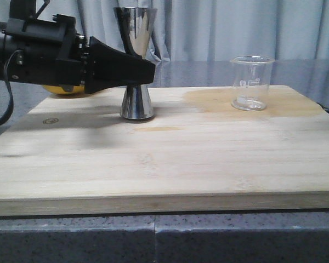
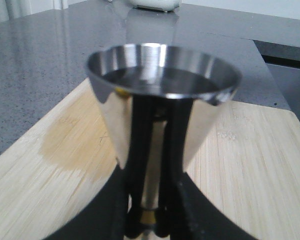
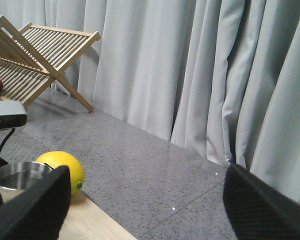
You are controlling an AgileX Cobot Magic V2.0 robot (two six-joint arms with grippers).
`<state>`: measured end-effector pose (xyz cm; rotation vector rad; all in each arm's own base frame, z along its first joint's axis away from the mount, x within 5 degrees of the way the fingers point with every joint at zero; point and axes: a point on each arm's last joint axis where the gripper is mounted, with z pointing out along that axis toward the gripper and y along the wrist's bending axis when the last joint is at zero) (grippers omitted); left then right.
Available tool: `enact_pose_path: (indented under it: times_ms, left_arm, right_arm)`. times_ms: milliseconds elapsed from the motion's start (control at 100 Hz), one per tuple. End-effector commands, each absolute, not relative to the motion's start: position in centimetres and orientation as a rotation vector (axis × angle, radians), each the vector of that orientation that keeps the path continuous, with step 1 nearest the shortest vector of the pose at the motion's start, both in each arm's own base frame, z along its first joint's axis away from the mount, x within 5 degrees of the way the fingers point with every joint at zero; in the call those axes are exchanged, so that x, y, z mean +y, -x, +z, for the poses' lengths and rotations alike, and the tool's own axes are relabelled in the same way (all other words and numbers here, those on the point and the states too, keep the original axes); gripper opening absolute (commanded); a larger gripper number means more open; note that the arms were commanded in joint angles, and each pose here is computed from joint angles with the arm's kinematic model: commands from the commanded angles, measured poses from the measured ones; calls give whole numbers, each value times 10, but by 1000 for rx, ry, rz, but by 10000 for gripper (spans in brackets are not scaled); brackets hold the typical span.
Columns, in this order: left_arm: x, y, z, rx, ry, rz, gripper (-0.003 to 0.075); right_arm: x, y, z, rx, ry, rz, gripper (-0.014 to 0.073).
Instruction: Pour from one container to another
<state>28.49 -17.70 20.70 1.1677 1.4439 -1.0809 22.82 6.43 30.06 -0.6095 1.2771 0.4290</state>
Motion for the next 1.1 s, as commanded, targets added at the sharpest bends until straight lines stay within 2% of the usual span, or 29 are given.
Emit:
enact_pose_path:
  times_ms: [0, 1090]
  left_arm:
    - [-177, -284, 234, 1298, -1109, -1146, -19]
    - [-178, -282, 227, 1310, -1163, -1155, -18]
  right_arm:
    - [63, -224, 319, 1179, 581, 440, 566]
    - [62, -225, 319, 1178, 569, 441, 566]
